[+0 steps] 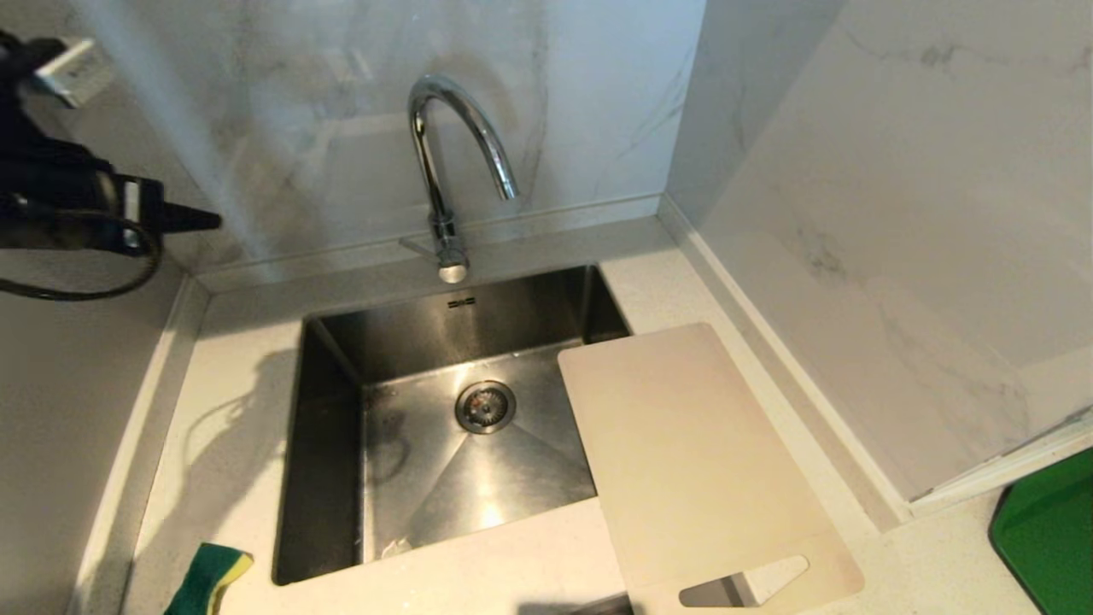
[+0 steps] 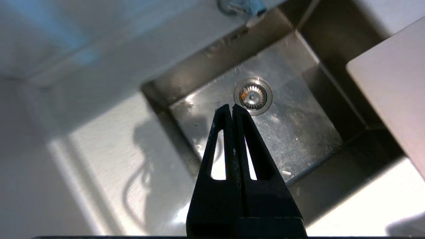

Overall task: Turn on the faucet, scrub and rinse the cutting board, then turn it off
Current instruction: Turn on the tap

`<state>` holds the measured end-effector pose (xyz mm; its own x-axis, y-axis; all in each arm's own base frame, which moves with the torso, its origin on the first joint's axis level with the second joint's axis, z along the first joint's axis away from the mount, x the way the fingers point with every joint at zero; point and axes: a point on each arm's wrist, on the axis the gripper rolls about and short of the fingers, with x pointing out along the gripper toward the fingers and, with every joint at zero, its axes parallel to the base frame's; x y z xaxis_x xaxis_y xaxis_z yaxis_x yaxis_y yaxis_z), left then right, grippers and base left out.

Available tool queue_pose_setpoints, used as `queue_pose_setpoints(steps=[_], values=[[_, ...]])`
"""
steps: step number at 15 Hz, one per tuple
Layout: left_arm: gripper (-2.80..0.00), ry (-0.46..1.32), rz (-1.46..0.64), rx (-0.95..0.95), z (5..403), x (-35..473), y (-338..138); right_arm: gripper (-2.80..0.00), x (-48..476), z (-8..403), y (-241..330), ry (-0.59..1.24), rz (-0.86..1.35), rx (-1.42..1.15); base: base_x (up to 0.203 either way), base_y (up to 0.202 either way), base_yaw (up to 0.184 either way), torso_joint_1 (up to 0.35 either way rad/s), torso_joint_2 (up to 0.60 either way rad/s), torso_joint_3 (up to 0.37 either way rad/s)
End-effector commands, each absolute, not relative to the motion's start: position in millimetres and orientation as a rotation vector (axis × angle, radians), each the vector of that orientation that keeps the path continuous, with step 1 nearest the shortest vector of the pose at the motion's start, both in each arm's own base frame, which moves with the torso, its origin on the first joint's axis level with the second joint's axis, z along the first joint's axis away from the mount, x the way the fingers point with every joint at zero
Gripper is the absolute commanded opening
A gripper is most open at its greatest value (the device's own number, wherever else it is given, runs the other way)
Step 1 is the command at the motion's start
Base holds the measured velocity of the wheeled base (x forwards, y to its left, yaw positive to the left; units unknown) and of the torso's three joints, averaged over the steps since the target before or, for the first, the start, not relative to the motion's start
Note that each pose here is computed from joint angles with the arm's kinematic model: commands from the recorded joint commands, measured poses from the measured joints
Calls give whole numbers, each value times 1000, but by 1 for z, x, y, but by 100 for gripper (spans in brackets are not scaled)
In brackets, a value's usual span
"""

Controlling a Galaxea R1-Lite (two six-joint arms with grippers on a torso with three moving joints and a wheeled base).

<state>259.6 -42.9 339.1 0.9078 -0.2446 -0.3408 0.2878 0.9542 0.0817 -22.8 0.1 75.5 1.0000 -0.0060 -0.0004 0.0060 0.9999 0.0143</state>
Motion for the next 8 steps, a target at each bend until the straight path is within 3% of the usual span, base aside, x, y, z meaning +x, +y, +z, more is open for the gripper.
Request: queue_pose_setpoints(steps=[1,8], values=[[-280,472,-315,145,291,336,-74,-280,-23,75,0,1,-6,15,0,0,0,0,0,0],[-280,434,-329,88,272,400,-111,-280,-23,75,0,1,-6,15,0,0,0,0,0,0]])
